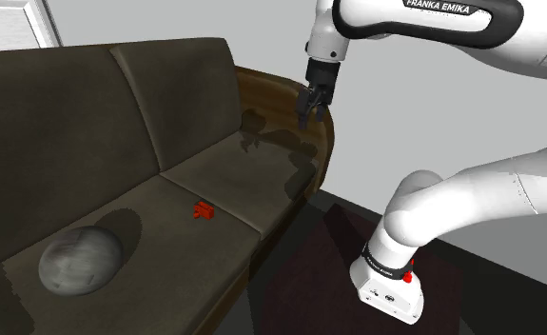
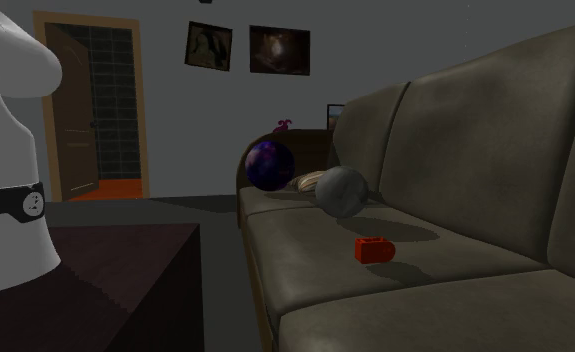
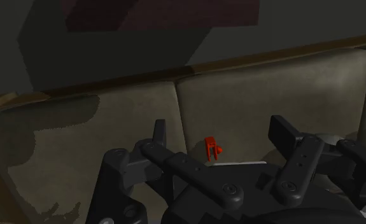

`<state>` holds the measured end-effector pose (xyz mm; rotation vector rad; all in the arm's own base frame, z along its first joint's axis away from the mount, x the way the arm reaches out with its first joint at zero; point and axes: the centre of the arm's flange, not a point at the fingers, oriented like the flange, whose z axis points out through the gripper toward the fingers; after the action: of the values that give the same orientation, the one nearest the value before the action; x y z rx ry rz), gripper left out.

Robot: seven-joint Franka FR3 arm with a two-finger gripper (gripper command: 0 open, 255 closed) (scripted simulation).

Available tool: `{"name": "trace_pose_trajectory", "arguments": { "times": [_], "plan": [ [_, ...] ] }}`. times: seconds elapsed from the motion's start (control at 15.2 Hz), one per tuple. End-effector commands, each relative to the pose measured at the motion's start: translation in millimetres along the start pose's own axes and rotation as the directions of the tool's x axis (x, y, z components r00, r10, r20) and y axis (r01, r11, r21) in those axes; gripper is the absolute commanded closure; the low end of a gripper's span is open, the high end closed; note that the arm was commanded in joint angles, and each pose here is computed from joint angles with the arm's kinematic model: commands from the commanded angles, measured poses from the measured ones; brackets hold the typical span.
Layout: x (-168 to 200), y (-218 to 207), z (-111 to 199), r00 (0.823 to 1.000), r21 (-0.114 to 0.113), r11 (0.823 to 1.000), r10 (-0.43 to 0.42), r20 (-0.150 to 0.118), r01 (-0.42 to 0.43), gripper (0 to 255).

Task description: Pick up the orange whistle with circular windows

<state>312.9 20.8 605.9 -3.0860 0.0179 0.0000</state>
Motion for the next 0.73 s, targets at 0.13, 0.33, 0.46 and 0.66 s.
{"name": "trace_pose_trajectory", "arguments": {
  "times": [0.13,0.33,0.46,0.66],
  "plan": [
    [17.0,-2.3,20.2,1.000,-0.002,1.000,-0.017,0.001,0.017,0],
    [42.4,-6.1,50.5,0.999,-0.005,0.999,-0.042,0.002,0.042,0],
    [59.3,-9.0,70.7,0.998,-0.008,0.998,-0.059,0.003,0.059,0],
    [84.5,-13.7,101.1,0.996,-0.011,0.996,-0.084,0.004,0.084,0]
  ]
}}
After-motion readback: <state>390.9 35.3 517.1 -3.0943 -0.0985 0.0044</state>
